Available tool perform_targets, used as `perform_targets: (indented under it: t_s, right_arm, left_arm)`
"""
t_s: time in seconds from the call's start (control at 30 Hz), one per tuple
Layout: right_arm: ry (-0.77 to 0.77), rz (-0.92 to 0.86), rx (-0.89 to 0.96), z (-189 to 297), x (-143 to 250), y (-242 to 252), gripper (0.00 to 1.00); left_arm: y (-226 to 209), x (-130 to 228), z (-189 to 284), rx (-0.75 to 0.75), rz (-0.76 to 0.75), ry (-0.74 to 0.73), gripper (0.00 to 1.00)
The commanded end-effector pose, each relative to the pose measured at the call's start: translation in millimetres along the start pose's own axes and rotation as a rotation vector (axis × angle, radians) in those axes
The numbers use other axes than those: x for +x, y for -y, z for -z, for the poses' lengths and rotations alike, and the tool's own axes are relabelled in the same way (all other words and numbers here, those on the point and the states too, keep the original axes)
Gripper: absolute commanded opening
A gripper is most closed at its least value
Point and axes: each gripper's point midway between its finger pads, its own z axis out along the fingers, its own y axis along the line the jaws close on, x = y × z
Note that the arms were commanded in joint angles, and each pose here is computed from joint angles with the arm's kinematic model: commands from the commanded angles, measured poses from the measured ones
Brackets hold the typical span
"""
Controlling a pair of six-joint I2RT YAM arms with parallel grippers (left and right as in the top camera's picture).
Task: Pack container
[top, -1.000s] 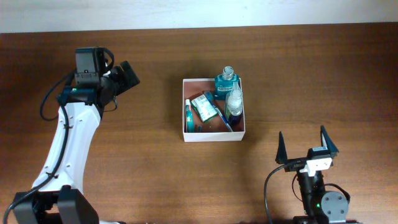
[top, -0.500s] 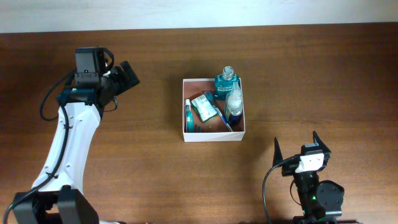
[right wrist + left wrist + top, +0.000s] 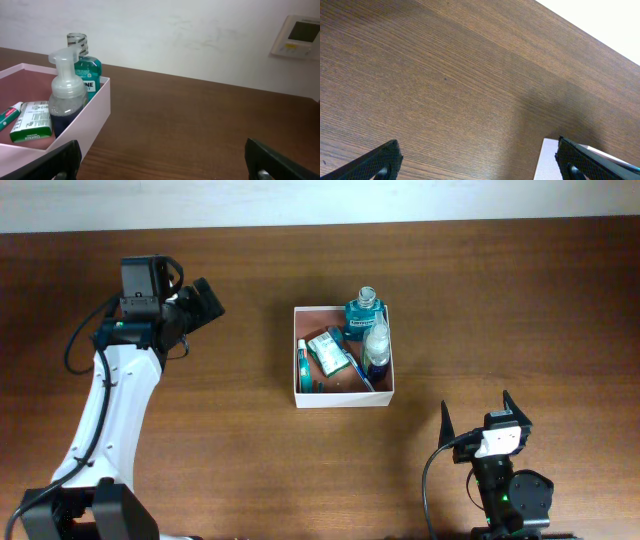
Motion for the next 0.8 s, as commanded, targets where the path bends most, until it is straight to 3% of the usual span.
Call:
perform_targets:
  t_s: [0.0,0.43,0.6,0.77]
  right_arm:
    - [-0.002,0.003,-0.003,0,2,0,0.99]
    - [-0.002,0.003,-0.004,0,2,0,0.99]
    - [-0.002,0.003,-0.003,0,2,0,0.99]
    - [-0.002,0.003,-0.003,0,2,0,0.99]
  left_arm:
    - [4,-8,8,0.014,-0.019,0.025,0.99]
    - [4,2,11,0.023,-0.018,-0.016,0.99]
    - [14,-7,66,0.078,-0.022,0.057,0.99]
    - [26,-26,152,0.169,-0.033,0.251,0.99]
